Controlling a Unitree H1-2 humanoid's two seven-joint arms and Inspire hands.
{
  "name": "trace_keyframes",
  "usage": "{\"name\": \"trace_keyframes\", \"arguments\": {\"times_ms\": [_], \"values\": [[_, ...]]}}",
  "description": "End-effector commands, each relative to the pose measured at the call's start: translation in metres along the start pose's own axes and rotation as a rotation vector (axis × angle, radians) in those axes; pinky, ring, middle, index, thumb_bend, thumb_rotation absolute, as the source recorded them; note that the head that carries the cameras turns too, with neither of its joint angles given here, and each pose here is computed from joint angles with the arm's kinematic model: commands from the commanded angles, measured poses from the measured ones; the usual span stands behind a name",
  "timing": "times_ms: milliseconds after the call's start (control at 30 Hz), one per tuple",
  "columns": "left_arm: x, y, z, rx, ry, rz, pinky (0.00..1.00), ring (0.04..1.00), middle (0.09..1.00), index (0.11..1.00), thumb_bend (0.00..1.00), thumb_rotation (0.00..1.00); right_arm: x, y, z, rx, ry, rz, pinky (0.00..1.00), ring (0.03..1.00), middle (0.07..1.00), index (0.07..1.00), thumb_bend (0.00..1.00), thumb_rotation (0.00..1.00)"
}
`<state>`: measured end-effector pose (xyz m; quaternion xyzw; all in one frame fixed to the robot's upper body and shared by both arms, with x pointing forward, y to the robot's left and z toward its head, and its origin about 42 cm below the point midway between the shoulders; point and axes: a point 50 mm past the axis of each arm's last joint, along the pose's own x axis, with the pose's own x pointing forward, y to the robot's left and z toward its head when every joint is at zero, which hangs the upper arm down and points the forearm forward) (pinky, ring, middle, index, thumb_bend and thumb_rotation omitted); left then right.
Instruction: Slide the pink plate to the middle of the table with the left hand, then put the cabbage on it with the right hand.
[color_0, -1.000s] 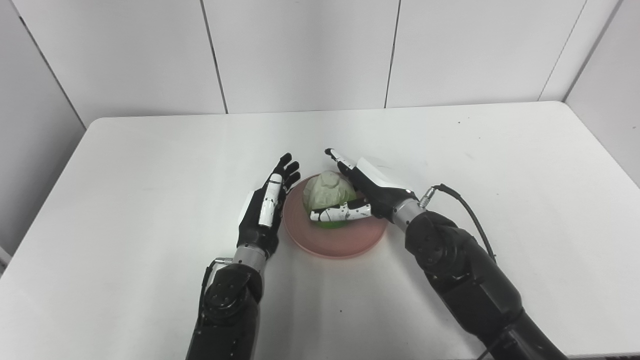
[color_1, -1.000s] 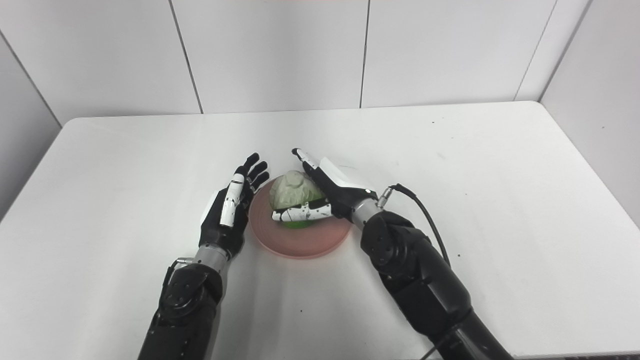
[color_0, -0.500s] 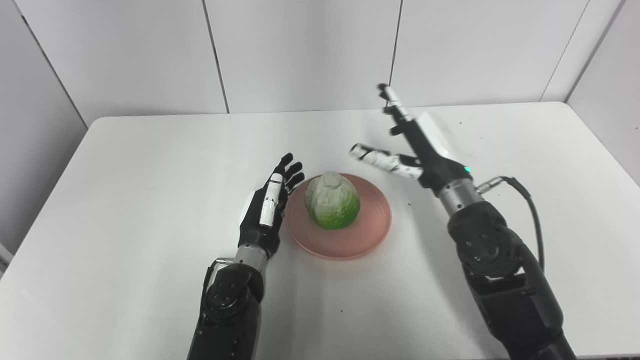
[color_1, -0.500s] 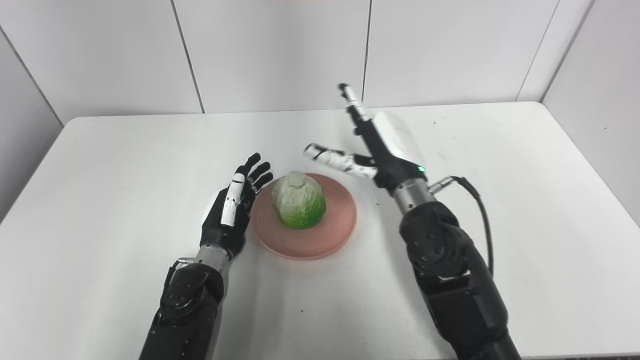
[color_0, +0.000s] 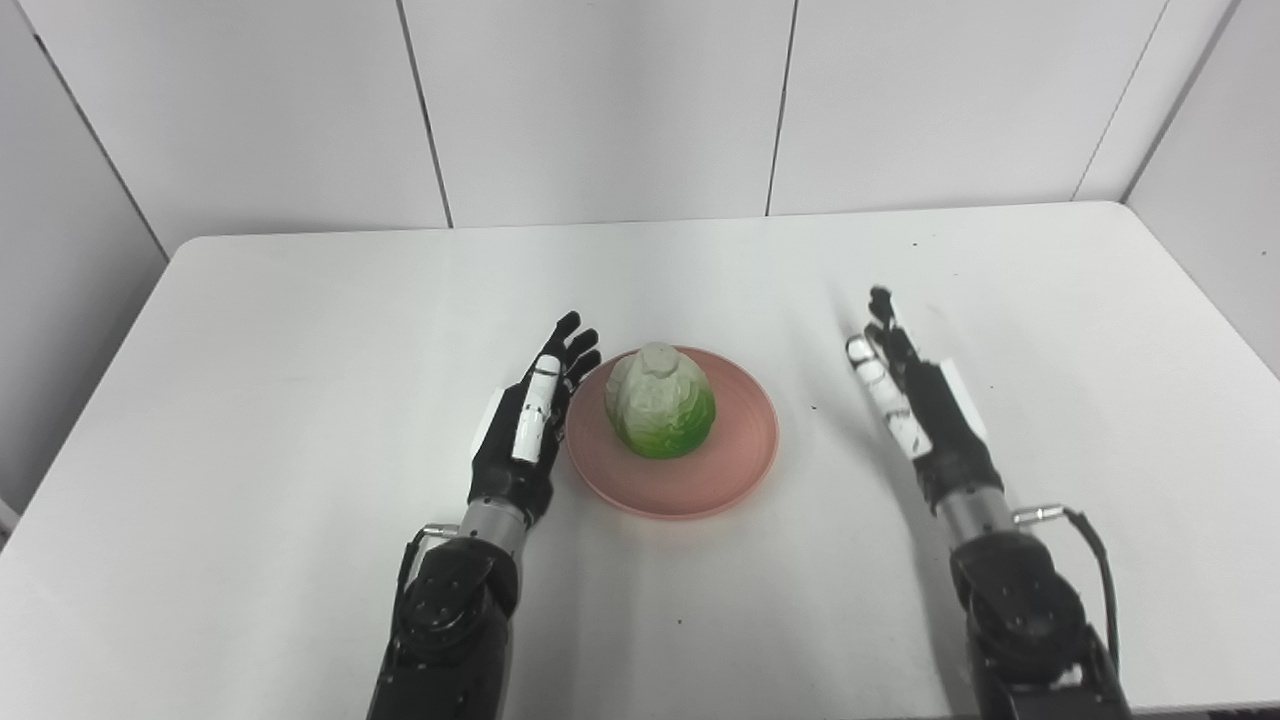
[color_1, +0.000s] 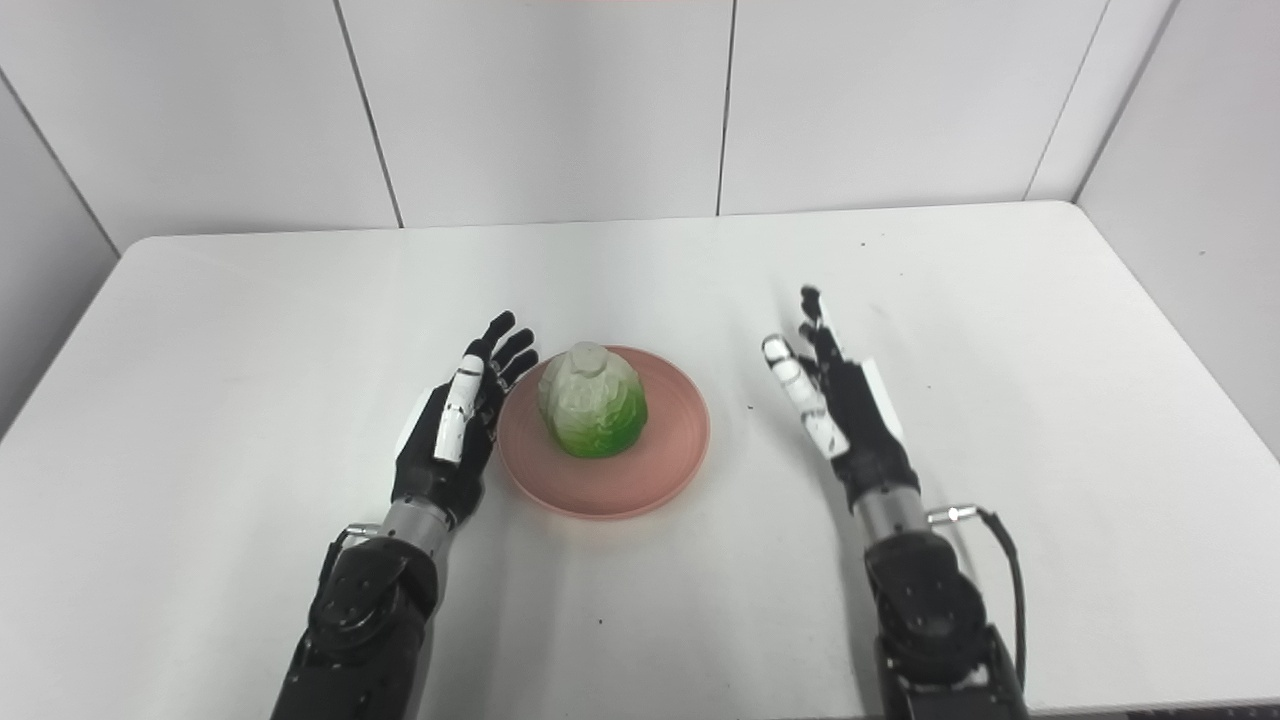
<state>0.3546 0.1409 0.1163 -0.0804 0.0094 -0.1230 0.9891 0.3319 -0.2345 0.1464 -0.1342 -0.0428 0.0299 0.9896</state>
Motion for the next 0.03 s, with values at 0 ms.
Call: {"name": "trace_keyframes", "arguments": {"times_ms": [0], "values": [[-0.0118, 0.0077, -0.0086, 0.014, 0.046, 0.024, 0.94, 0.936, 0.941, 0.932, 0.48, 1.0, 0.0018, -0.0029, 0.009, 0.013, -0.112, -0.018, 0.93, 0.966, 0.996, 1.0, 0.6, 1.0]]}}
